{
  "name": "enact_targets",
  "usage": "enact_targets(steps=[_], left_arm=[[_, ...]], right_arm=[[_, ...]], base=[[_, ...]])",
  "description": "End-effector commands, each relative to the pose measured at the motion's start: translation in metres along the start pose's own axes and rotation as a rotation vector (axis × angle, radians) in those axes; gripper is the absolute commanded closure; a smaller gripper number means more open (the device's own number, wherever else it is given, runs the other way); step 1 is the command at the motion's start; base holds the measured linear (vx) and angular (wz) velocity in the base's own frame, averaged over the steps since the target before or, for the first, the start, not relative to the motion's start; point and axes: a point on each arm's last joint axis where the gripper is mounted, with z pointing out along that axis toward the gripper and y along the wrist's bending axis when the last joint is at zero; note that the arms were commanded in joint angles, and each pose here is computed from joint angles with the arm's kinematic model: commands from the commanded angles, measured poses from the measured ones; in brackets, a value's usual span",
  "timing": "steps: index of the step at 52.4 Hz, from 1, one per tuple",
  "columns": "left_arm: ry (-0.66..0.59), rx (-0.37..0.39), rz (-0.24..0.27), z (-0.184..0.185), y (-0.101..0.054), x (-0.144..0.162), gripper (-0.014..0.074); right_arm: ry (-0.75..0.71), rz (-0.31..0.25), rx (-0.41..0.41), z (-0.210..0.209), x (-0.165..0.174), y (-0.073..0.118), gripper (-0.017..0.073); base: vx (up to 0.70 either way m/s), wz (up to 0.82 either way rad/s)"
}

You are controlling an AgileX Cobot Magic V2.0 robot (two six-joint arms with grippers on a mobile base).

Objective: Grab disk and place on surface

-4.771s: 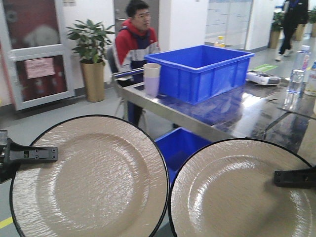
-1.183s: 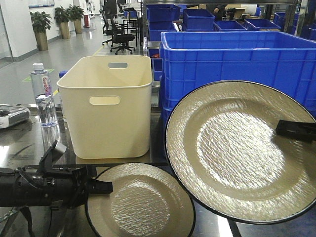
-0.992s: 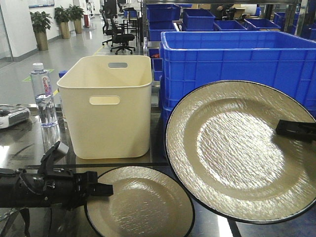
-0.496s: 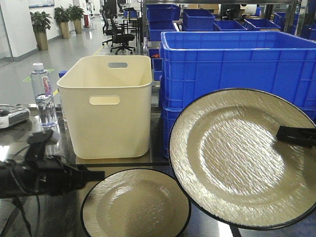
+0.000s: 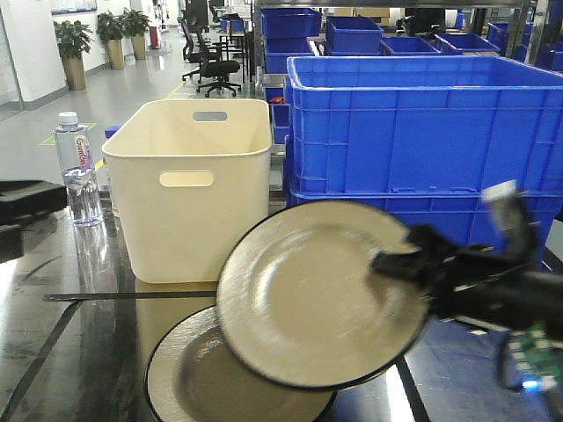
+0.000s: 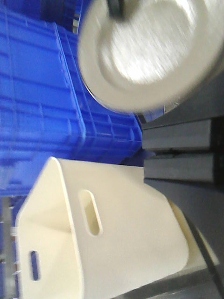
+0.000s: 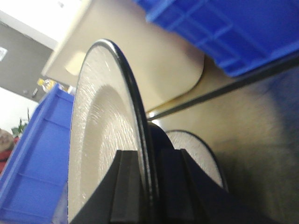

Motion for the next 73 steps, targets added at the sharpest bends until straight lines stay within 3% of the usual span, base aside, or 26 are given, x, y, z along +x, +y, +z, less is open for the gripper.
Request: enact_targets(steps=[1,8,13,18,23,28,33,38,45,48,54,57,63,66,70,73], left_arm=[[-0.076,-0.014,-0.003,-0.017,-0.01,-0.018,0.0603],[-0.045,-0.027,-0.02,-0.02,-0.011,-0.016,0.0603],[-0.02,-0.022,-0.029,-0.02,-0.011,-0.014,0.0603],[-0.004,-0.016,-0.032,-0.02,-0.012,-0.012,0.0601],[0.004,-0.005,-0.032,-0.02,-0.013,-0.012,0.0601],[0.009,0.001,-0.032,-0.02,-0.013,-0.011,0.0601],[0.012,0.004,-0.032,-0.02,-0.013,-0.011,0.06],[0.034,-0.009,-0.005,-0.02,-0.012,-0.009,0.0598],[0.124,-0.107,0.01,-0.017,-0.001,0.0,0.0596],[0.199,-0.185,0.011,-0.015,0.009,0.008,0.0595],[0.343,-0.375,0.004,-0.009,0.035,0.024,0.0596],[0.407,-0.505,0.008,-0.007,0.051,0.031,0.0596],[0.456,-0.667,0.031,-0.008,0.069,0.037,0.0596],[0.432,-0.701,0.01,-0.01,0.07,0.035,0.0596],[0.371,-0.71,-0.012,-0.016,0.066,0.028,0.0596],[0.305,-0.701,0.01,-0.023,0.059,0.023,0.0596]], right_arm=[[-0.005,0.011,-0.118,0.024,0.003,0.03,0.0568],[0.079,-0.006,-0.126,0.063,0.019,0.032,0.0539],[0.111,-0.068,-0.151,0.077,0.025,0.034,0.047],[0.106,-0.15,-0.149,0.08,0.024,0.033,0.0333],[0.097,-0.266,-0.135,0.08,0.024,0.032,0.0187],[0.094,-0.436,-0.096,0.08,0.023,0.027,0.0046],[0.048,-0.617,0.018,0.077,0.013,0.017,-0.0045],[-0.029,-0.742,0.161,0.068,-0.002,0.011,-0.0069],[-0.171,-0.888,0.381,0.047,-0.025,0.014,-0.005],[-0.216,-0.927,0.42,0.037,-0.032,0.02,-0.0026],[-0.289,-0.956,0.408,0.013,-0.039,0.041,0.0088],[-0.321,-0.96,0.395,-0.001,-0.039,0.05,0.0185],[-0.371,-0.964,0.373,-0.036,-0.032,0.063,0.0438],[-0.393,-0.966,0.367,-0.058,-0.023,0.066,0.0577],[-0.415,-0.968,0.36,-0.083,-0.01,0.067,0.0574],[-0.422,-0.958,0.354,-0.1,0.003,0.063,0.0574]], base=[[0.0,0.0],[0.0,0.0],[0.0,0.0],[0.0,0.0],[0.0,0.0],[0.0,0.0],[0.0,0.0],[0.0,0.0],[0.0,0.0],[0.0,0.0],[0.0,0.0],[0.0,0.0],[0.0,0.0],[0.0,0.0],[0.0,0.0],[0.0,0.0]])
